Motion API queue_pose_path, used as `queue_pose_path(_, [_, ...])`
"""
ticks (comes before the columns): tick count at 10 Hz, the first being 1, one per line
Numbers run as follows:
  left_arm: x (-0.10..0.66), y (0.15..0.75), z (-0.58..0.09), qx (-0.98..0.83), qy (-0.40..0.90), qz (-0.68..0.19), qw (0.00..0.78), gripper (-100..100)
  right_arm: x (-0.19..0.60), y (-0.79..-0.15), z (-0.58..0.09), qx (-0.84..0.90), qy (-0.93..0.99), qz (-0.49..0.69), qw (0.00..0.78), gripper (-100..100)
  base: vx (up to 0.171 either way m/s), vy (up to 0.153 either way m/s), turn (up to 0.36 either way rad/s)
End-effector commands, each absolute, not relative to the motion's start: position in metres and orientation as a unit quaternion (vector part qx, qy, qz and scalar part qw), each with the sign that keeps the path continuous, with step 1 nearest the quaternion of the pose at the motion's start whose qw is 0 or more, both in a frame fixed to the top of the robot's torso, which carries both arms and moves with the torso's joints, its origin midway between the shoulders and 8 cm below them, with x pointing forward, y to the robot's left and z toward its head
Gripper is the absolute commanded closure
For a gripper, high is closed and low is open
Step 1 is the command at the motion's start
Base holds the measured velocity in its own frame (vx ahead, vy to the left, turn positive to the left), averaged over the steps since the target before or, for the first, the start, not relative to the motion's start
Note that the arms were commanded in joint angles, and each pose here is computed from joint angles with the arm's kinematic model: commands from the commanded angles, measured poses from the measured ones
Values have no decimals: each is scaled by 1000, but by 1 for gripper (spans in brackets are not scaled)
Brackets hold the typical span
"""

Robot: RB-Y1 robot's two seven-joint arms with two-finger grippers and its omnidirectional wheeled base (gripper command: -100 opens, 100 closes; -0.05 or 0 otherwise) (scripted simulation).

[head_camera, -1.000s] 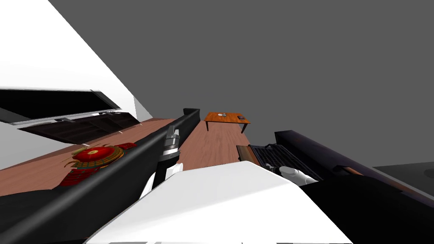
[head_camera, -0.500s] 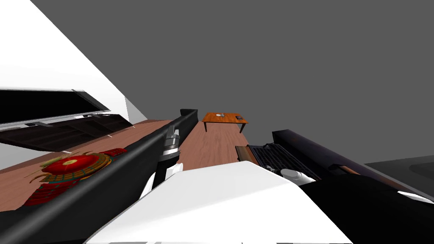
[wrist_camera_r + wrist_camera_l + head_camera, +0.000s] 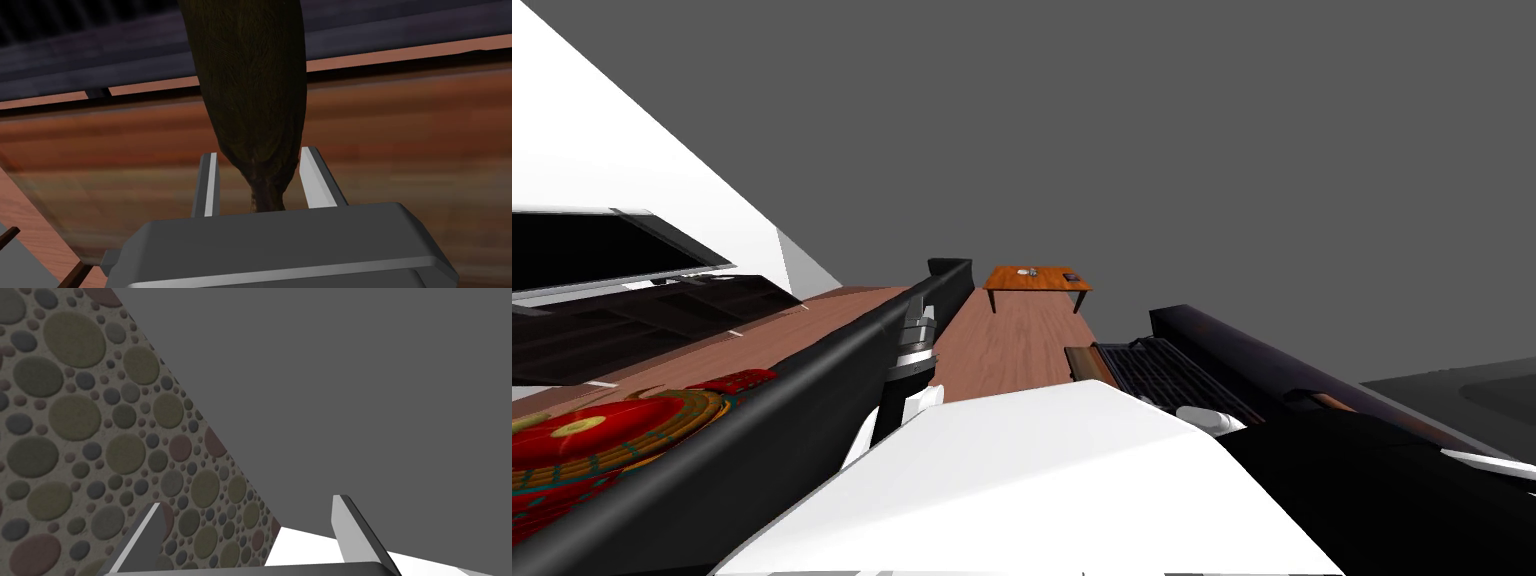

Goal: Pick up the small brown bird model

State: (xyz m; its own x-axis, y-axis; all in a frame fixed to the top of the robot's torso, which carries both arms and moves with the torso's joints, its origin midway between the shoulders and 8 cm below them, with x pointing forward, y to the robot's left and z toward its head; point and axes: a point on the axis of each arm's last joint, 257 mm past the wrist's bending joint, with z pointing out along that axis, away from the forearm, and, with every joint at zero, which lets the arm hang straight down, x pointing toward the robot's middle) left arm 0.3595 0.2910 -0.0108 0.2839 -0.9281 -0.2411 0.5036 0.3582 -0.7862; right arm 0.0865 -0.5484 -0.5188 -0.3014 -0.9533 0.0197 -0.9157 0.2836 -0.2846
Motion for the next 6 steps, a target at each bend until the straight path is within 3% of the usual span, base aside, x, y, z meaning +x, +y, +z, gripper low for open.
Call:
queue_pose_path(1, [359, 291, -11, -299, 355, -481, 743, 0, 90, -538, -519, -587, 797, -116, 84, 100, 3, -2, 26])
queue_pose_path(3, [359, 291, -11, -299, 355, -481, 744, 0, 71, -531, -515, -589, 797, -113, 74, 100, 69, -20, -142])
queue_pose_path(5, [359, 291, -11, -299, 355, -481, 743, 0, 73, -528, -516, -590, 796, -110, 75, 100, 25, -6, -9])
queue_pose_path(6, [359, 291, -11, -299, 355, -481, 743, 0, 74, -527, -516, -589, 797, -109, 77, 0, 0, 0, 0])
